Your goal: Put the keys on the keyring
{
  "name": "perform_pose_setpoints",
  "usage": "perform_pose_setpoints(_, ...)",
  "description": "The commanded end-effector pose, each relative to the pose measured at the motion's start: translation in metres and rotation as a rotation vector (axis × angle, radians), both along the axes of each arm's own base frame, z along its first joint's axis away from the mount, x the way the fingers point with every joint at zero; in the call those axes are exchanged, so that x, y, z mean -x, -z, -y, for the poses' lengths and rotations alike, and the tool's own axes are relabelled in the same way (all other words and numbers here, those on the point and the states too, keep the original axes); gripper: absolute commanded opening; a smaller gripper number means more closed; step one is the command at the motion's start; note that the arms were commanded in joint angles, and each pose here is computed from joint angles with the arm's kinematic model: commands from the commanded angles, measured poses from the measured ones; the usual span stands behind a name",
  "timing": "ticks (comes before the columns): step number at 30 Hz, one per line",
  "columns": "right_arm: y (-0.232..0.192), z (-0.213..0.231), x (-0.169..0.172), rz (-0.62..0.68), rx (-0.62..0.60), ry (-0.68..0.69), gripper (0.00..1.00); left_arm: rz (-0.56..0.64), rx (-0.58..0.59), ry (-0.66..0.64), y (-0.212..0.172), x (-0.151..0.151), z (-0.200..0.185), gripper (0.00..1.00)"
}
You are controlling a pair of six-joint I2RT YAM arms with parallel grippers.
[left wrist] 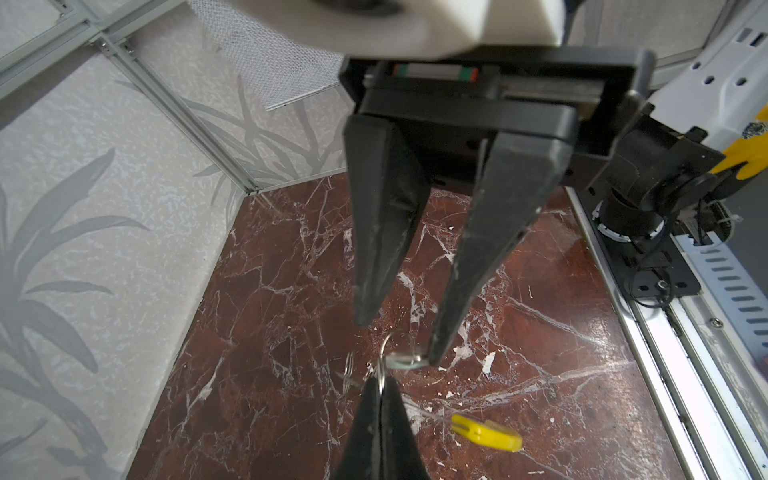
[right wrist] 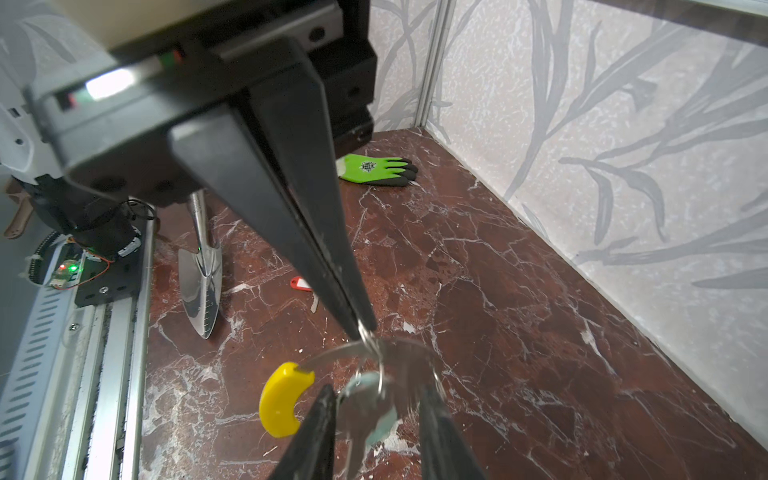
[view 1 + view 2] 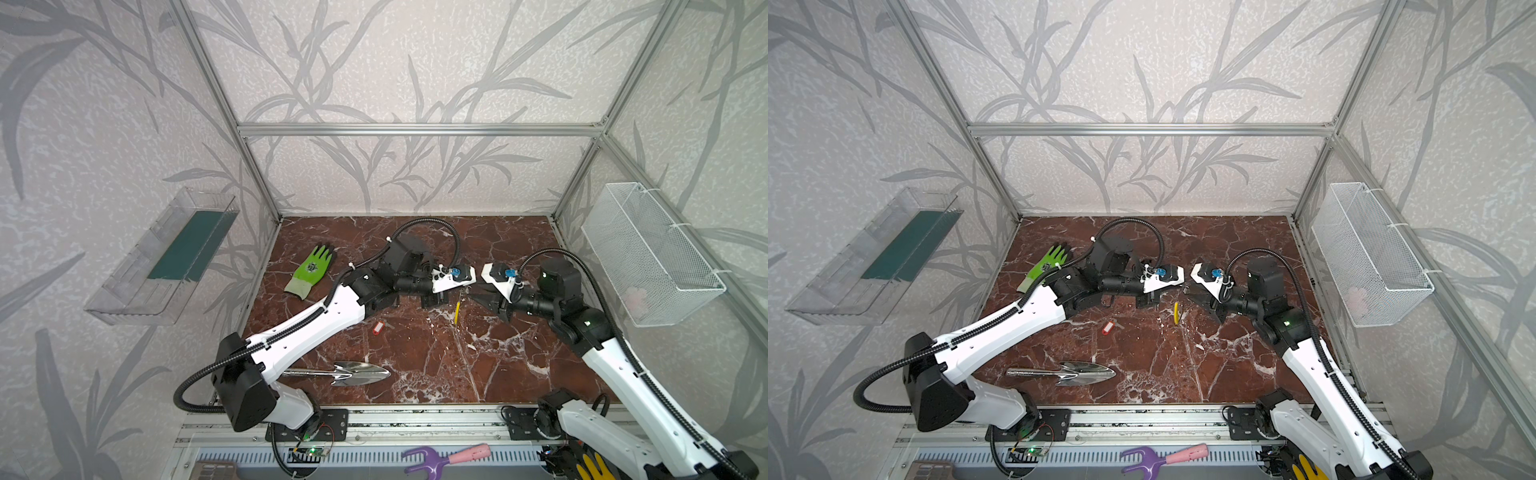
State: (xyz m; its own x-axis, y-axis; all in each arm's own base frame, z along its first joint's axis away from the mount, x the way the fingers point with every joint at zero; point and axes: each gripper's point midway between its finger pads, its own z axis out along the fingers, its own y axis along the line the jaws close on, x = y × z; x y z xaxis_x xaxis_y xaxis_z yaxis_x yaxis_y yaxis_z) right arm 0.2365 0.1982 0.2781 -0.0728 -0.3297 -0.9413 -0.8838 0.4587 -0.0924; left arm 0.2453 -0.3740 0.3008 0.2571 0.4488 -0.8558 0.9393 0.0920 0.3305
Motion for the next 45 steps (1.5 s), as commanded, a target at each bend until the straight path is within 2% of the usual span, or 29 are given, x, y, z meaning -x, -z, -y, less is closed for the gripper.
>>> perform_pose_setpoints(1, -0.014, 0.003, -0.009, 0.011, -0.083, 0.070, 0.38, 0.055, 0.154, -0.037, -0.045, -0.003, -0.001, 0.00)
perform_pose_setpoints(12, -0.033, -0.006, -0.020, -0.006, -0.210, 0.064, 0.37, 0.030, 0.223, -0.082, -0.054, -0.008, -0.001, 0.00)
perform_pose_setpoints(21, -0.041, -0.006, -0.023, 0.005, -0.218, 0.072, 0.18, 0.029, 0.234, -0.094, -0.056, -0.009, -0.003, 0.00)
perform_pose_setpoints(28, -0.034, -0.003, -0.023, 0.020, -0.166, 0.084, 0.00, 0.030, 0.276, -0.091, -0.064, -0.007, -0.003, 0.00)
perform_pose_setpoints(39, -0.025, -0.003, -0.027, -0.024, -0.140, 0.076, 0.00, 0.035, 0.341, -0.082, -0.075, 0.001, -0.010, 0.00)
perform_pose_setpoints(45, -0.024, -0.013, -0.021, -0.047, -0.166, -0.004, 0.00, 0.017, 0.380, -0.084, -0.074, -0.002, -0.007, 0.00)
